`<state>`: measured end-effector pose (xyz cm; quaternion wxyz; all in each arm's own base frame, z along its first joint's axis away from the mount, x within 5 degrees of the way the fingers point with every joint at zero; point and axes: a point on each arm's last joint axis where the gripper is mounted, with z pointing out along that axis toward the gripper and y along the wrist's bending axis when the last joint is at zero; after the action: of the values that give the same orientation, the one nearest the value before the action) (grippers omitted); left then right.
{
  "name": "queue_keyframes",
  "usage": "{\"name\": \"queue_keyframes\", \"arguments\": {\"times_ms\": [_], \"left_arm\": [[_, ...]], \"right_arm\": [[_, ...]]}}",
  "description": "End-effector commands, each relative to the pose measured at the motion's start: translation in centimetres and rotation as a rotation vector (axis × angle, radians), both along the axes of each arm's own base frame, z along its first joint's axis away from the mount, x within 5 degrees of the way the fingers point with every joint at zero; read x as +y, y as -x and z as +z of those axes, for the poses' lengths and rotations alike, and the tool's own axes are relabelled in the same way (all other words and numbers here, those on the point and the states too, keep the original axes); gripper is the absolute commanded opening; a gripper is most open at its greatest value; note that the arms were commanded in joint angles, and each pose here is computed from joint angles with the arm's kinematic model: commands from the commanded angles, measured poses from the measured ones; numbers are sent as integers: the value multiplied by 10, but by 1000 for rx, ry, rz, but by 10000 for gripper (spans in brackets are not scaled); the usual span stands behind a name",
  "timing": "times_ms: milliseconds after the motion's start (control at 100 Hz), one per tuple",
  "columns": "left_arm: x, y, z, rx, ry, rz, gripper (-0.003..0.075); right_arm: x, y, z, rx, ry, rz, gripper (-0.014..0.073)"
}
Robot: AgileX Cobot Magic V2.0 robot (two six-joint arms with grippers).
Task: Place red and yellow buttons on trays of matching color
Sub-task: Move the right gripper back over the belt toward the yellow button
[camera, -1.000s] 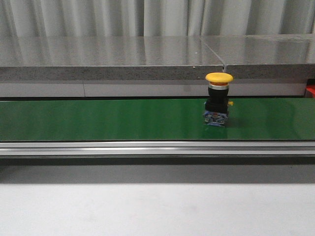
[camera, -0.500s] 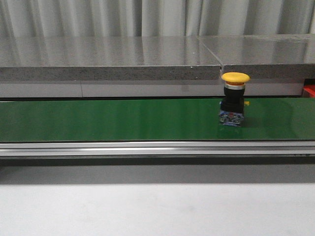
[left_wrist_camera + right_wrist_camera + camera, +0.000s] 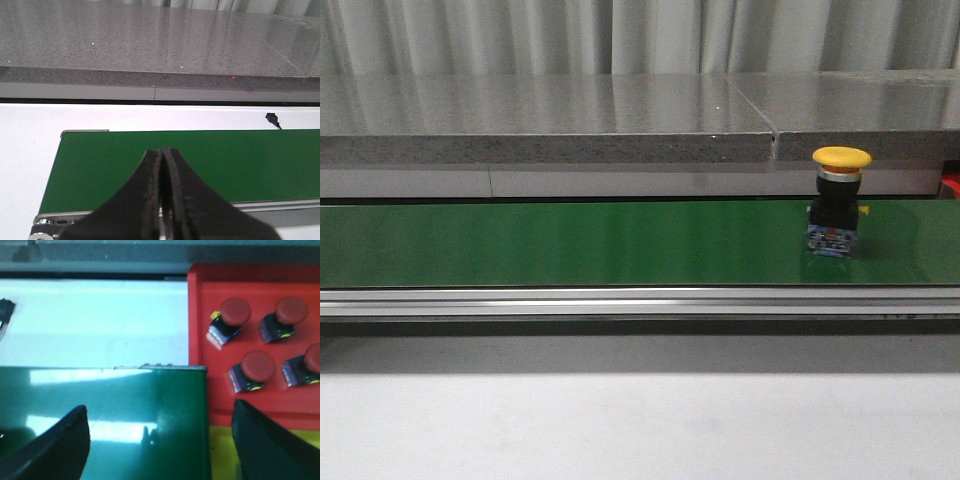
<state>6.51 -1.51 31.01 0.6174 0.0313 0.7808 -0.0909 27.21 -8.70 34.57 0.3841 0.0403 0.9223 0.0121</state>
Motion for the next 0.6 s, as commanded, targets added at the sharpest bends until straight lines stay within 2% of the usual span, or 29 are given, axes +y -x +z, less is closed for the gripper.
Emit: {"name": "queue_keyframes", "arguments": {"times_ms": [0,270,430,590], "left_arm": [[0,-1,14,-85,27,4,-19],[0,-1,14,-85,27,4,-19],[0,-1,14,-85,27,4,-19],[0,-1,14,-85,27,4,-19]], "right_arm": [[12,9,7,-79,26,18,583],[54,16,-36,46,16,202,583],[76,16,-44,65,43,318,583],[87,9,-50,63,48,354,583]]}}
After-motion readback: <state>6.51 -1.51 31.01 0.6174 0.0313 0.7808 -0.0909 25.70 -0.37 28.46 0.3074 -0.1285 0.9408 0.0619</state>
